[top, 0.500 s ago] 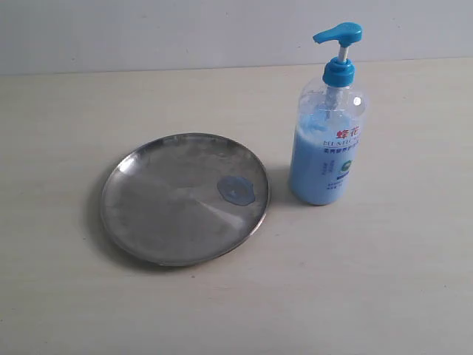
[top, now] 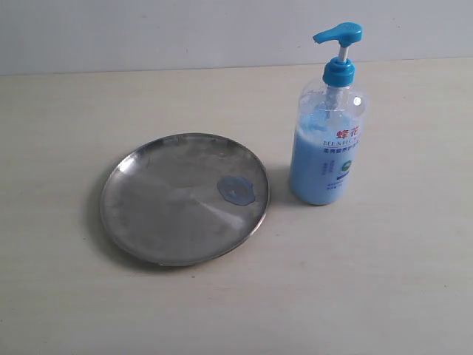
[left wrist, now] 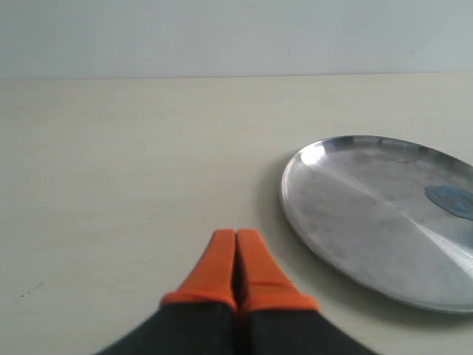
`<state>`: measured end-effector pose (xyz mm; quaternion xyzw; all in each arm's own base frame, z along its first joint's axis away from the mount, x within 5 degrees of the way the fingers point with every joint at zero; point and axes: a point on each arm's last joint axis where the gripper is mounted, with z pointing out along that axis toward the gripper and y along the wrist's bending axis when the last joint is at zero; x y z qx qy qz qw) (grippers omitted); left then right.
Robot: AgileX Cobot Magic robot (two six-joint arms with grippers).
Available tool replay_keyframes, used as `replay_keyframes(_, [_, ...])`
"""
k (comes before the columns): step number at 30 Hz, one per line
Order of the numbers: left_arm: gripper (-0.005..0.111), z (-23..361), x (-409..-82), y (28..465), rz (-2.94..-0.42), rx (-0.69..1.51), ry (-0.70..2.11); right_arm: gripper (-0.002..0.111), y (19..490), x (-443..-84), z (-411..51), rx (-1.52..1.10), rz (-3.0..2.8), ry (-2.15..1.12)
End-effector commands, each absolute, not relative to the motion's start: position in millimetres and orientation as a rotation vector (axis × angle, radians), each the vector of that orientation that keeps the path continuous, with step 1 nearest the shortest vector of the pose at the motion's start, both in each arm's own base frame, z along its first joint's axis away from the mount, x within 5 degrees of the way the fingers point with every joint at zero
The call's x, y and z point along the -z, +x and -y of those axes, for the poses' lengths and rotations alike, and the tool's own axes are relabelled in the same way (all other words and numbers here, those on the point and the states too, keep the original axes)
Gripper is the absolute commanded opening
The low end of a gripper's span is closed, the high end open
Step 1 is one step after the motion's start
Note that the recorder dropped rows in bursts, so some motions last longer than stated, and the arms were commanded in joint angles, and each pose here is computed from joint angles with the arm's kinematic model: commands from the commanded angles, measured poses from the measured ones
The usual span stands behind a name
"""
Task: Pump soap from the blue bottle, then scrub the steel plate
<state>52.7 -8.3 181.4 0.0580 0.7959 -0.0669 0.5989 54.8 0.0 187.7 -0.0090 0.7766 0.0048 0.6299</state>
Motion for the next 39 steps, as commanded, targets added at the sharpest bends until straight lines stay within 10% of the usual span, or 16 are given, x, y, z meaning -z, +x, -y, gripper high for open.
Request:
replay_keyframes(1, [0.000, 9, -181, 53, -1.834, 0.164, 0.133, 0.000, 55, -188, 0, -0.006, -1.766, -0.016])
replay_keyframes(39, [0.000, 9, -181, 53, -1.834, 0.162, 0.136, 0.000, 56, -318, -2, -0.113, -1.509, 0.042])
